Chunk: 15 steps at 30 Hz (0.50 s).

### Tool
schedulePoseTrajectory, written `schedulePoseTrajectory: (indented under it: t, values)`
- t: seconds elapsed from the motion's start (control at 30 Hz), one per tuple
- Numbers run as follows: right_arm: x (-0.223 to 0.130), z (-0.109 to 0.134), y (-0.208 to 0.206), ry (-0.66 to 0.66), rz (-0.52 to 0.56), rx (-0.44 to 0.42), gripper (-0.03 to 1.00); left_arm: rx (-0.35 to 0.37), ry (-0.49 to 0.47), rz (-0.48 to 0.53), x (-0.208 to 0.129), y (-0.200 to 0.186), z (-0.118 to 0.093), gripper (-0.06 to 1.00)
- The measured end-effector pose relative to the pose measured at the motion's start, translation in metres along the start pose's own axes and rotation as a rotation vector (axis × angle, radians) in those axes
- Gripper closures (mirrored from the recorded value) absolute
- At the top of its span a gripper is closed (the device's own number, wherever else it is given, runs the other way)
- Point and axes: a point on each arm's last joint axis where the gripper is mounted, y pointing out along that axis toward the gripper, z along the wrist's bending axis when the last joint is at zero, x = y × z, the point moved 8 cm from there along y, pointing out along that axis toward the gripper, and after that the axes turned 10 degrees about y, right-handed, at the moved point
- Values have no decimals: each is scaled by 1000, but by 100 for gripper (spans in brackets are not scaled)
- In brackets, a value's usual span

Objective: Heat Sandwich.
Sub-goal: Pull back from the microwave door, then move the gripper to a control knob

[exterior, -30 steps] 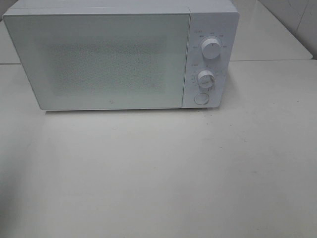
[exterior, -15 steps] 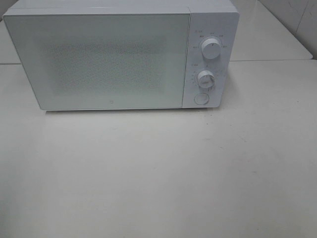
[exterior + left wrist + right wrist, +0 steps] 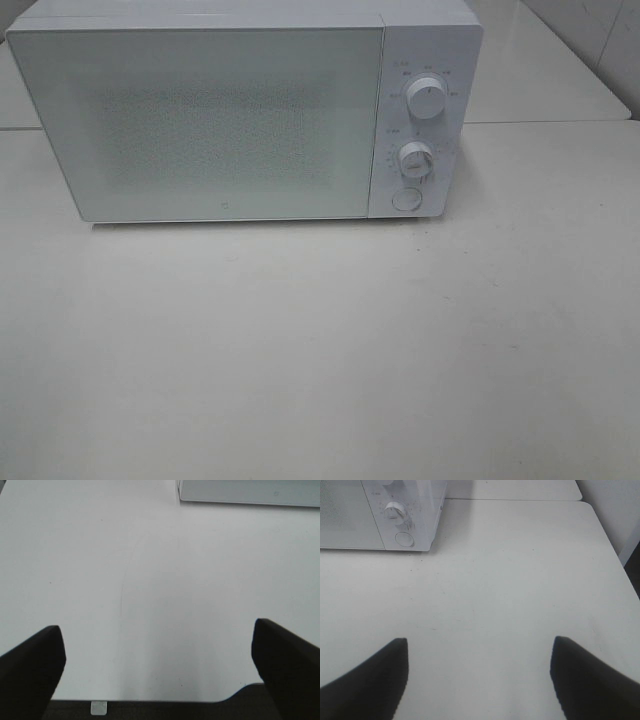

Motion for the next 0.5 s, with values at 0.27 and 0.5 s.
schedulePoseTrajectory:
  t: [0.27,0.5]
  values:
    - [0,0,0,0,0,0,21,21,8,-144,-1,-20,-1,-1]
    - [0,0,0,0,0,0,21,25,10,-174,-2,-24,-2,-1]
